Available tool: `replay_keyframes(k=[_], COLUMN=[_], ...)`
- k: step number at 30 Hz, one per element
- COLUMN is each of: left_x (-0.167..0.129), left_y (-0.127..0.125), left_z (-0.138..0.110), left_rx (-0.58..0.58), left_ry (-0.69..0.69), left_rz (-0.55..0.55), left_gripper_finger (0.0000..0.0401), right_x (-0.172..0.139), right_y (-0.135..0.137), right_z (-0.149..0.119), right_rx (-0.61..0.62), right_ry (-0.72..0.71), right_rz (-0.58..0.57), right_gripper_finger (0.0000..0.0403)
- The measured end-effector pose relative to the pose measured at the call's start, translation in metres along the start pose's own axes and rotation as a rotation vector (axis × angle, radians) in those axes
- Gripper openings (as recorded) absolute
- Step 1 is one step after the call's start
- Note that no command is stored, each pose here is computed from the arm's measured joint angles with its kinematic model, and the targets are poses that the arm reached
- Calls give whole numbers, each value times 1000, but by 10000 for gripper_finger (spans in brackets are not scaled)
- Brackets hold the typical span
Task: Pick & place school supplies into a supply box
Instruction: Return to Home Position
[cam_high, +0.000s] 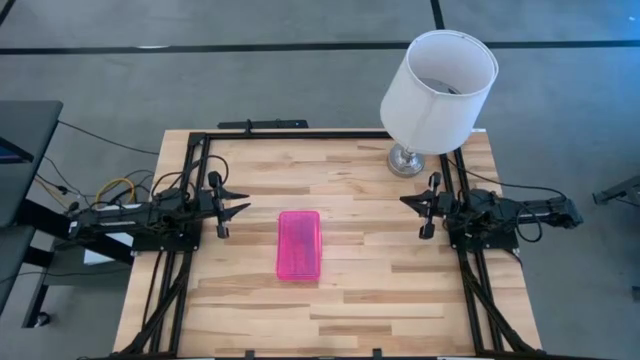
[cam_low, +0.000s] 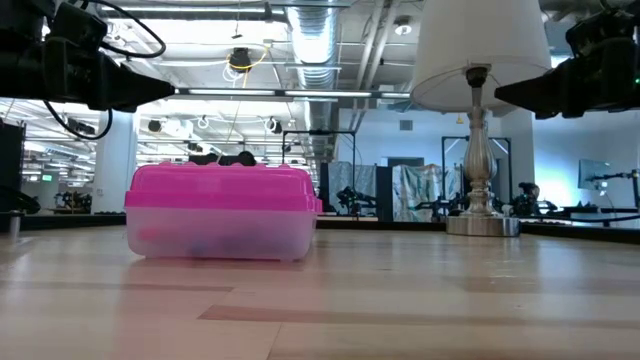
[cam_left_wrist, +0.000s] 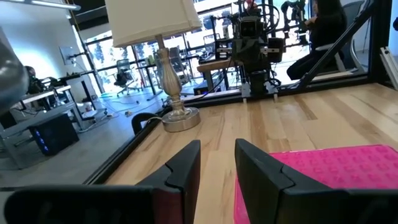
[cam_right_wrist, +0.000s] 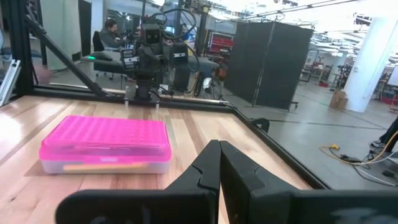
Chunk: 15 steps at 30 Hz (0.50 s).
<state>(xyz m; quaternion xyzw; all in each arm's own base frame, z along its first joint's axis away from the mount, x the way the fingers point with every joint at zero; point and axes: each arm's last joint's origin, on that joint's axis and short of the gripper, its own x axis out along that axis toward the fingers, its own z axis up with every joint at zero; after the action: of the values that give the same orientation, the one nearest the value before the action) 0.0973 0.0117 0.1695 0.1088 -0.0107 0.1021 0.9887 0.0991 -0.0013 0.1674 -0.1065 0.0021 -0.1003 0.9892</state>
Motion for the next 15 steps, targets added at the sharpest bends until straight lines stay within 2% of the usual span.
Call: replay_keyframes(k=[15], left_x=[0], left_y=[0], left_z=[0], left_rx=[6], left_ry=[0], left_rz=[0], left_gripper_finger=[96], right_x=[0], right_y=[0], right_z=[0], right_rx=[0], right_ry=[0], right_rz=[0], right_gripper_finger=[0])
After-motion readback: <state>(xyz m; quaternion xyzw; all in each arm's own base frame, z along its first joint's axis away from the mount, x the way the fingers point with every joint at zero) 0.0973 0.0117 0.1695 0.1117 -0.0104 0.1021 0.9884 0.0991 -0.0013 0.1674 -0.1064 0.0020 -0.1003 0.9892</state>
